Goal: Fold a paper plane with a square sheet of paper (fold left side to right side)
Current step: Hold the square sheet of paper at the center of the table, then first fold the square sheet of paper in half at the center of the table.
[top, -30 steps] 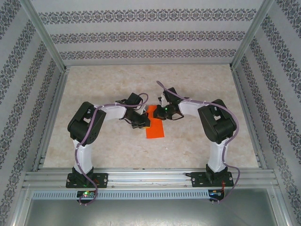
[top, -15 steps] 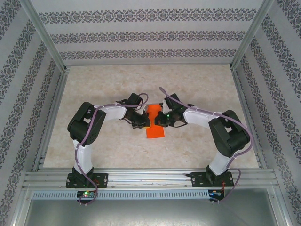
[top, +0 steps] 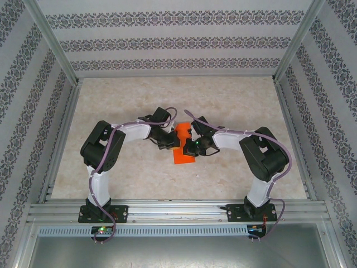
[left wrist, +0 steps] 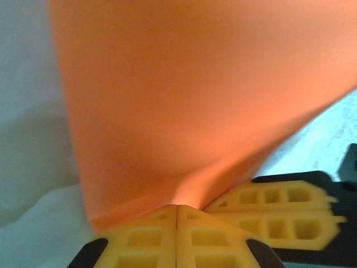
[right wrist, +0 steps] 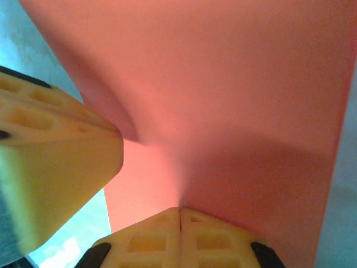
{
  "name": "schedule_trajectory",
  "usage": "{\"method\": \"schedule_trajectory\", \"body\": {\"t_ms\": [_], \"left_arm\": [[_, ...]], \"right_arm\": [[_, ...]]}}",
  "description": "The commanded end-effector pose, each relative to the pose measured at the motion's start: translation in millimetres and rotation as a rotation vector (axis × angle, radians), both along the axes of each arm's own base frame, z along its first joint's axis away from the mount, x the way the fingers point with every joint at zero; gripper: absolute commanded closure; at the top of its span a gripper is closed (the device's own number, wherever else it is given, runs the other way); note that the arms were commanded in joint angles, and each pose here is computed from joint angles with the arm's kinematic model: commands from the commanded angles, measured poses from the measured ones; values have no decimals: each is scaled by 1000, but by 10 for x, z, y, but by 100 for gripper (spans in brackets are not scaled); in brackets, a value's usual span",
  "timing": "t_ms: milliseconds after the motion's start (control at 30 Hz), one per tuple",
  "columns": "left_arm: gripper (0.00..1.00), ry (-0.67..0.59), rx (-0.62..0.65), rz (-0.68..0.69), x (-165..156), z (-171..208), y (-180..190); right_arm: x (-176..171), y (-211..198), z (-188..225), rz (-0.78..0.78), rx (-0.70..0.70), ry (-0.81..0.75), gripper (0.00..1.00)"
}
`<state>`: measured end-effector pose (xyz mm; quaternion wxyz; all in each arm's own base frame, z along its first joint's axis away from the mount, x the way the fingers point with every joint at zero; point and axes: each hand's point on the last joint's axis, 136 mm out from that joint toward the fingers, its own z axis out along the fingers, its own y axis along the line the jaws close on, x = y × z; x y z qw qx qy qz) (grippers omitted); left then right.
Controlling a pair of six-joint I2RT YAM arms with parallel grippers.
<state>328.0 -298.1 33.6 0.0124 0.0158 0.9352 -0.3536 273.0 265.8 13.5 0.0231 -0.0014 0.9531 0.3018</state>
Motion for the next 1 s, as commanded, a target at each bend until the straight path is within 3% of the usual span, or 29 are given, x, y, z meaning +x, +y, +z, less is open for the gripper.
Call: {"method": "schedule_trajectory", "body": {"t_ms": [0, 967], "left_arm": [[93, -38, -19, 25, 167, 50, 1], [93, -51, 84, 125, 463, -449, 431]], "right_arm": [[-261, -288, -393, -9, -165, 97, 100], [-354, -441, -478, 17, -260, 118, 100]]}}
